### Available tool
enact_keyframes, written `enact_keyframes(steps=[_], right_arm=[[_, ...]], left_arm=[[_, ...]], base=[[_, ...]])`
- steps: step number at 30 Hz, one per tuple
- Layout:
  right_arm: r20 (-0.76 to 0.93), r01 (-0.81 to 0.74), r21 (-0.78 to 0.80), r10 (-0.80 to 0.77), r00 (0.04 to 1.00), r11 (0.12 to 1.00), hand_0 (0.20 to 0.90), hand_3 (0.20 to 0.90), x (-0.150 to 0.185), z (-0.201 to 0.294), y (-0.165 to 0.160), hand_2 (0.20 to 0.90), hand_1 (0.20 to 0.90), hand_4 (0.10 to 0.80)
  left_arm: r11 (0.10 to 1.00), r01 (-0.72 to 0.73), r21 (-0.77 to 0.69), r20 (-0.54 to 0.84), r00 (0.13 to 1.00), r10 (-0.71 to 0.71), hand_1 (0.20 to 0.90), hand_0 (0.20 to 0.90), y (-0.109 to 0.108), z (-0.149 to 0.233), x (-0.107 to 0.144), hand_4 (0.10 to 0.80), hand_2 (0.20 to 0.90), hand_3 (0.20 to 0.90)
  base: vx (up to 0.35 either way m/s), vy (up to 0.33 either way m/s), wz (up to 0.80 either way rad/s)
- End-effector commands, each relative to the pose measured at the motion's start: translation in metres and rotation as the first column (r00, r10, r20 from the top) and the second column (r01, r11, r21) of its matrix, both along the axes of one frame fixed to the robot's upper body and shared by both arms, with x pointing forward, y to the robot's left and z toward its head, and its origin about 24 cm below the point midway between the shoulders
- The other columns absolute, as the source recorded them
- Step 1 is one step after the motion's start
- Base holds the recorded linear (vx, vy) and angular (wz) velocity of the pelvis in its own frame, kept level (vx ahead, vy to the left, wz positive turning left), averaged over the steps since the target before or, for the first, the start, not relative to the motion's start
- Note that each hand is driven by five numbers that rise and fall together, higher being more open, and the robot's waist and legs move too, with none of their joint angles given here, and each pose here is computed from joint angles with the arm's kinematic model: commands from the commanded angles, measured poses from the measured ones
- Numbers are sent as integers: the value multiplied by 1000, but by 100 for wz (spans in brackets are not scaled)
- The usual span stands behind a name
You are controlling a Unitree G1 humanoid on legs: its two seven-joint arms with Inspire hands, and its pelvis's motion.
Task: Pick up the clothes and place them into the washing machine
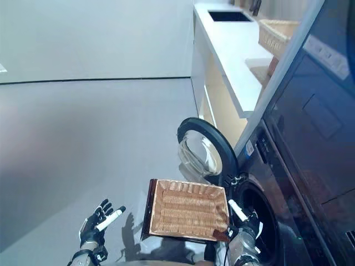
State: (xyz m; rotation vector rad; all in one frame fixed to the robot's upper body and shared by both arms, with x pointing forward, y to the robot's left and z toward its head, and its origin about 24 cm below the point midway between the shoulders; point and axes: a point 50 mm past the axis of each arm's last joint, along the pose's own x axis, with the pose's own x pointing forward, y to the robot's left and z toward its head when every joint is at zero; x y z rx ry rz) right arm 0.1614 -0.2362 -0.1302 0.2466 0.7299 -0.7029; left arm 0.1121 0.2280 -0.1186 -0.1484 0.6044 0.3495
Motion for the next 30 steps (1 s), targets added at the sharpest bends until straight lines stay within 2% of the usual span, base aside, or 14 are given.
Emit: enact_keyframes(steps=[1,6,10,13,30], right_arm=[[51,-167,-180,179,983,969,900,900,28,23,-20,900,900,800],[-43,-338,-211,337,941,917,900,900,11,14,-14,900,900,800],[-73,-326,-178,317,945,929,900,900,-7,6,-14,900,900,800],[-106,-385,-185,371,922,904,900,900,-14,3,-9,900,900,800],[-129,-347,-143,330,935,927,900,900,-31,-5,-1,900,900,800]], left_arm=[[996,-30,85,124,992,19,900,900,18,18,22,800,900,900],[993,-1,116,57,998,-5,900,900,19,10,17,800,900,900],[992,-16,125,32,999,12,900,900,21,7,14,800,900,900],[991,-25,129,37,999,20,900,900,22,8,15,800,900,900],[993,-20,117,28,999,17,900,900,14,5,15,800,900,900]], base=[[34,-17,-3],[6,-2,2],[12,-4,2],[5,-2,1],[4,-1,0]])
